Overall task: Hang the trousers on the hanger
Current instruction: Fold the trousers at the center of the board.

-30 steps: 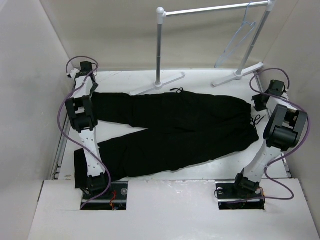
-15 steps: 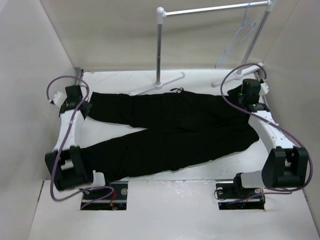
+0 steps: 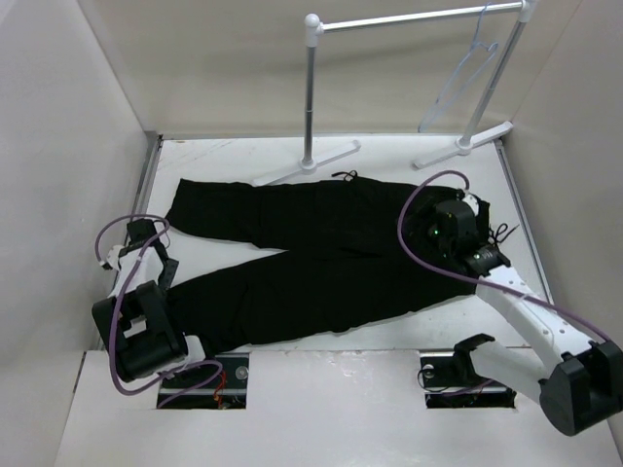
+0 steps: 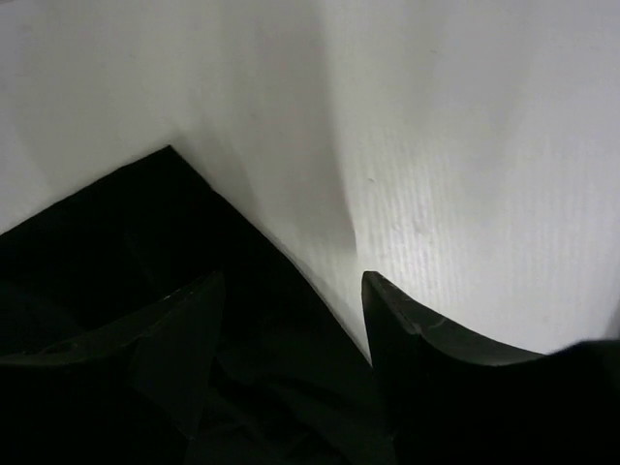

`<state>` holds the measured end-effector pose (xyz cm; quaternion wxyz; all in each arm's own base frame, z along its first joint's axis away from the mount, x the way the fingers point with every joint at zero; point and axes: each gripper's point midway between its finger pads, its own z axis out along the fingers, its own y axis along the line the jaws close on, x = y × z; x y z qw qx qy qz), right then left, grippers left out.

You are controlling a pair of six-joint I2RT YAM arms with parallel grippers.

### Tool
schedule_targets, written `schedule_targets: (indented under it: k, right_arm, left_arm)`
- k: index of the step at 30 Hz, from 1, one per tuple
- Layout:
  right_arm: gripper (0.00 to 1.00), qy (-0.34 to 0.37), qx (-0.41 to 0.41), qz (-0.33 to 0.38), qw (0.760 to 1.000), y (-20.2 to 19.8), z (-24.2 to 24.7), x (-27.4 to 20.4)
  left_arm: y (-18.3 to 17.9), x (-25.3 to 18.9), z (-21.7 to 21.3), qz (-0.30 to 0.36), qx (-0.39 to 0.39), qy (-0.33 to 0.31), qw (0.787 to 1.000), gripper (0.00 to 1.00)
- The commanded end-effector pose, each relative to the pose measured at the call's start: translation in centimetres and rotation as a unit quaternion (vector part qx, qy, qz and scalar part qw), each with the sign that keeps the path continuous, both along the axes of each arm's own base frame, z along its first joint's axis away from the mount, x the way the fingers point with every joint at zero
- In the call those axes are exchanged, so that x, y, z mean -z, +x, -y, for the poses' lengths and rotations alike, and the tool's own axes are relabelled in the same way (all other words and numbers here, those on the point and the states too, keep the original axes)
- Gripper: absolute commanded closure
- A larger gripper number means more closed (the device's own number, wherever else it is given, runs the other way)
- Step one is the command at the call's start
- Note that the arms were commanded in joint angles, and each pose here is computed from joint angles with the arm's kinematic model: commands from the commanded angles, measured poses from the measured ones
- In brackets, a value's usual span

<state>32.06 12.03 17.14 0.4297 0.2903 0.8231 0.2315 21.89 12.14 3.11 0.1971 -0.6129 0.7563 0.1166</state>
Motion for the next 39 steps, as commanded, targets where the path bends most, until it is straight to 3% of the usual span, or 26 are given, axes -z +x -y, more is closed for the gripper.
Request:
schedule_targets:
  k: [1,6,9,16,19,23,25,26,27,30,31,33,35,39]
  right_arm:
    - [0.25,-0.011,-0.026,-0.016,0.999,-2.2,-0.4,1.7]
    - [0.24,-0.016,-0.037,-0.048,0.998,-4.8,0.0,4.8]
    - [0.22,-0.016,-0.027,-0.049,0.998,-5.3,1.0,5.1]
    - [0.18,-0.025,-0.018,-0.035,0.999,-5.5,2.4,3.7]
    - [0.13,-0.026,-0.018,-0.037,0.999,-5.7,2.8,3.6]
    - [0.12,-0.018,-0.019,-0.026,0.999,-6.0,2.9,2.5]
    - [0.13,-0.012,-0.027,-0.016,0.999,-6.1,2.6,1.7]
    - [0.18,-0.010,-0.030,-0.014,0.999,-6.2,2.5,1.5]
    - [0.29,-0.007,-0.038,-0.012,0.999,-6.2,2.1,1.2]
    - [0.78,-0.001,-0.081,-0.021,0.996,-7.0,0.3,1.5]
    - [0.84,-0.001,-0.098,-0.027,0.995,-7.4,-0.4,1.7]
    - [0.84,-0.006,-0.122,-0.035,0.992,-8.0,-1.4,2.1]
    - [0.79,-0.010,-0.140,-0.036,0.990,-8.4,-2.1,2.3]
    - [0.67,-0.013,-0.167,-0.041,0.985,-9.1,-3.2,2.6]
  left_arm:
    - [-0.3,1.0,-0.9,0.005,-0.025,0.004,1.000,0.50]
    - [3.2,1.0,-1.6,0.033,-0.018,0.012,0.999,0.84]
    - [5.9,0.3,-1.8,0.044,-0.003,0.022,0.999,0.93]
    - [13.9,-1.5,-3.4,0.063,0.017,0.043,0.997,0.95]
    - [15.4,-2.5,-3.4,0.044,0.024,0.041,0.998,0.78]
    - [13.5,-5.2,-3.5,0.051,0.021,0.066,0.996,0.42]
    - [11.7,-6.8,-2.8,0.077,0.022,0.070,0.994,0.39]
    - [10.6,-7.4,-2.2,0.090,0.024,0.067,0.993,0.39]
    - [9.3,-7.8,-1.5,0.100,0.025,0.063,0.993,0.39]
    - [4.0,-7.0,0.9,0.105,0.021,0.037,0.994,0.49]
    - [1.8,-6.3,1.7,0.096,0.015,0.024,0.995,0.56]
    - [-2.5,-4.5,2.7,0.071,-0.006,0.008,0.997,0.63]
    - [-5.5,-3.1,3.0,0.060,-0.036,0.001,0.998,0.64]
    - [-7.2,-1.4,2.9,0.062,-0.070,-0.016,0.996,0.51]
